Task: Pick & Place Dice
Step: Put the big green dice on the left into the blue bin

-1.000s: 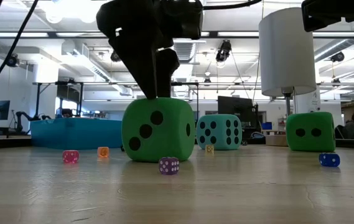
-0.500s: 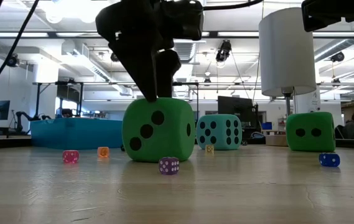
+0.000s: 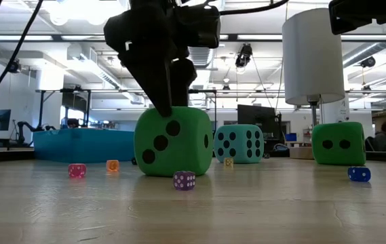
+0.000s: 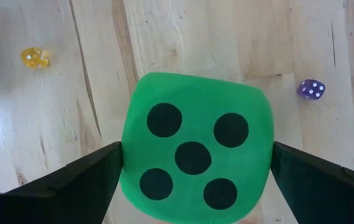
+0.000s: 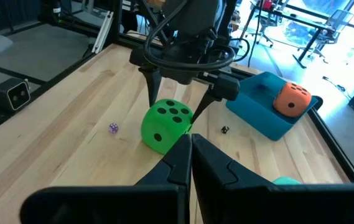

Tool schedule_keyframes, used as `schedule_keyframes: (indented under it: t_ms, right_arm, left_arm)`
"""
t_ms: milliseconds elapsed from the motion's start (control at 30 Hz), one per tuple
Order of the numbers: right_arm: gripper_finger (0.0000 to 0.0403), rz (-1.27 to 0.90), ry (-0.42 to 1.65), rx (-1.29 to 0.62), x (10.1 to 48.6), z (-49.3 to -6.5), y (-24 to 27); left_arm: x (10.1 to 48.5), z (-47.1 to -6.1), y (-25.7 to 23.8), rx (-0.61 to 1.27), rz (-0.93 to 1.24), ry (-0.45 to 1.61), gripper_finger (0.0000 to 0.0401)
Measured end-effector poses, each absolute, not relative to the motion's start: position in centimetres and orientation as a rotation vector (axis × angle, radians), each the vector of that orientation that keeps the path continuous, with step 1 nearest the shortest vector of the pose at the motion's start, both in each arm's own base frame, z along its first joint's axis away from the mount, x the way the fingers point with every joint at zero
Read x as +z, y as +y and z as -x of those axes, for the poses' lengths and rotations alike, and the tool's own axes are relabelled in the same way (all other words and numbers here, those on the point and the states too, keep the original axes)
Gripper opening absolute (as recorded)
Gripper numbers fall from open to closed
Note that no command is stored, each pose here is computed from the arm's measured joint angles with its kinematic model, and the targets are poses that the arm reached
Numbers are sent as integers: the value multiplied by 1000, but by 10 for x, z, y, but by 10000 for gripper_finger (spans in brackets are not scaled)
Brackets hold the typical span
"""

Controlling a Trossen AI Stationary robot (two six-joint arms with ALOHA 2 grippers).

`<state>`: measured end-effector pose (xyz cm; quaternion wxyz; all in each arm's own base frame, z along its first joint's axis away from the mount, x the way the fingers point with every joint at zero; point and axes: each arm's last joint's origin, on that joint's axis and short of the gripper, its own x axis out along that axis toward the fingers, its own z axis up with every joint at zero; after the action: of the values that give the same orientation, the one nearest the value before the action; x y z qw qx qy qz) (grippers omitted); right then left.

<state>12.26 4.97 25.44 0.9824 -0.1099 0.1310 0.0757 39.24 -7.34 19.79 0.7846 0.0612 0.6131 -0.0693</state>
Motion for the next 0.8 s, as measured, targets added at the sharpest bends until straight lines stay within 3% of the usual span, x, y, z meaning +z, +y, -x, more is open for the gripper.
schedule_keyframes:
  t_ms: [400, 800]
  right_arm:
    - [8, 221, 263, 152, 254, -123, 50]
    - [8, 221, 264, 152, 254, -123, 50]
  left_arm:
    - [198, -392, -73, -145, -117, 1321, 395]
    - [198, -392, -74, -137, -103, 1322, 355]
